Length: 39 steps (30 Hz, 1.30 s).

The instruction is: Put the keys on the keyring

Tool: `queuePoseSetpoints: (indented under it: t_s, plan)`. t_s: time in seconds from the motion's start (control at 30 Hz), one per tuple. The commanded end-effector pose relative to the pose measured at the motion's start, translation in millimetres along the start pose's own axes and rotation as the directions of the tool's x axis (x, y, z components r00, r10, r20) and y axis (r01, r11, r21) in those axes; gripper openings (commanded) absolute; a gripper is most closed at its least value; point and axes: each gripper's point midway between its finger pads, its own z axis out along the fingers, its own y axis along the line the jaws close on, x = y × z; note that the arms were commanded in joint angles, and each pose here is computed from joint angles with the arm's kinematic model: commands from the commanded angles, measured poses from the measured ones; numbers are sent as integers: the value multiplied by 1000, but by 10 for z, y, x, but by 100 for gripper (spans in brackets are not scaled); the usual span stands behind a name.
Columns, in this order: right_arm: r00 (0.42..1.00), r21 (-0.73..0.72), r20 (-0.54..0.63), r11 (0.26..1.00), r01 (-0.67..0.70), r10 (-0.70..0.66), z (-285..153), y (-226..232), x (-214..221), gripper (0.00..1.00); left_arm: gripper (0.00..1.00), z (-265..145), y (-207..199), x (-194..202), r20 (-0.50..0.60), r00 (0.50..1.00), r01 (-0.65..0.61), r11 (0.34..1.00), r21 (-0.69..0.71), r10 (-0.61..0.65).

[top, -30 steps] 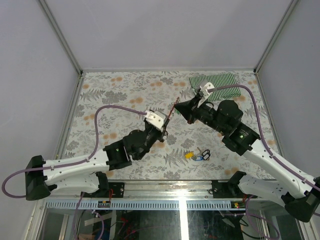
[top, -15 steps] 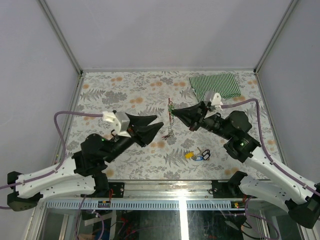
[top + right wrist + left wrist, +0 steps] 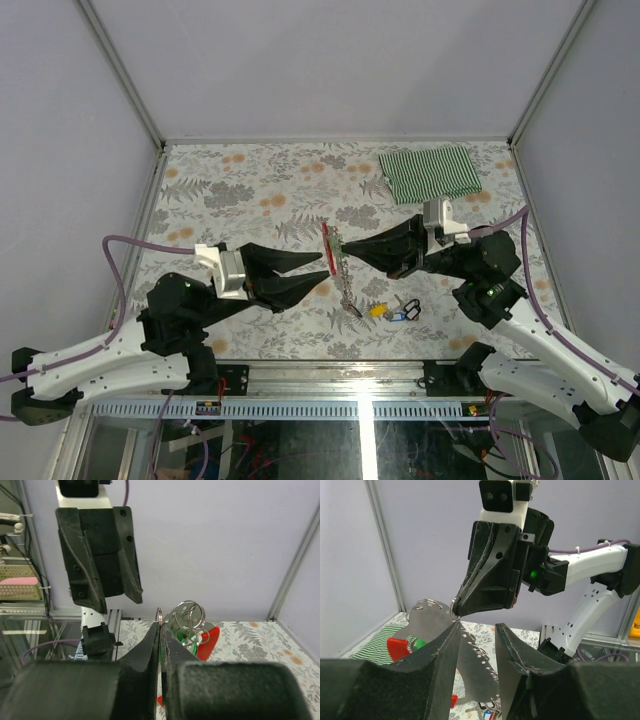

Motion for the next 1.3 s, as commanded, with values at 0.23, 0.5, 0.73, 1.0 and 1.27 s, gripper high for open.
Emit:
queuePoseSetpoints:
  t_s: [0.23,0.5,0.73,1.0,1.27]
  plan:
    - [988,-144,133,984,104,-85,6,325,-543,0,37,134,-41,-229,93,993,-73,997,34,70]
    - [991,-189,115,978,92,-71,17,382,-521,0,37,169,-42,-230,96,993,-75,997,35,71]
    - [994,-204,92,976,77,-59,33,387,-474,0,38,218,-68,-201,88,993,-78,996,52,73]
    - [997,-217,65,974,64,-51,37,390,-401,0,36,249,-93,-243,102,991,-88,994,67,81]
    - [997,-212,59,975,69,-57,37,380,-390,0,20,239,-192,-256,110,990,-107,986,124,93]
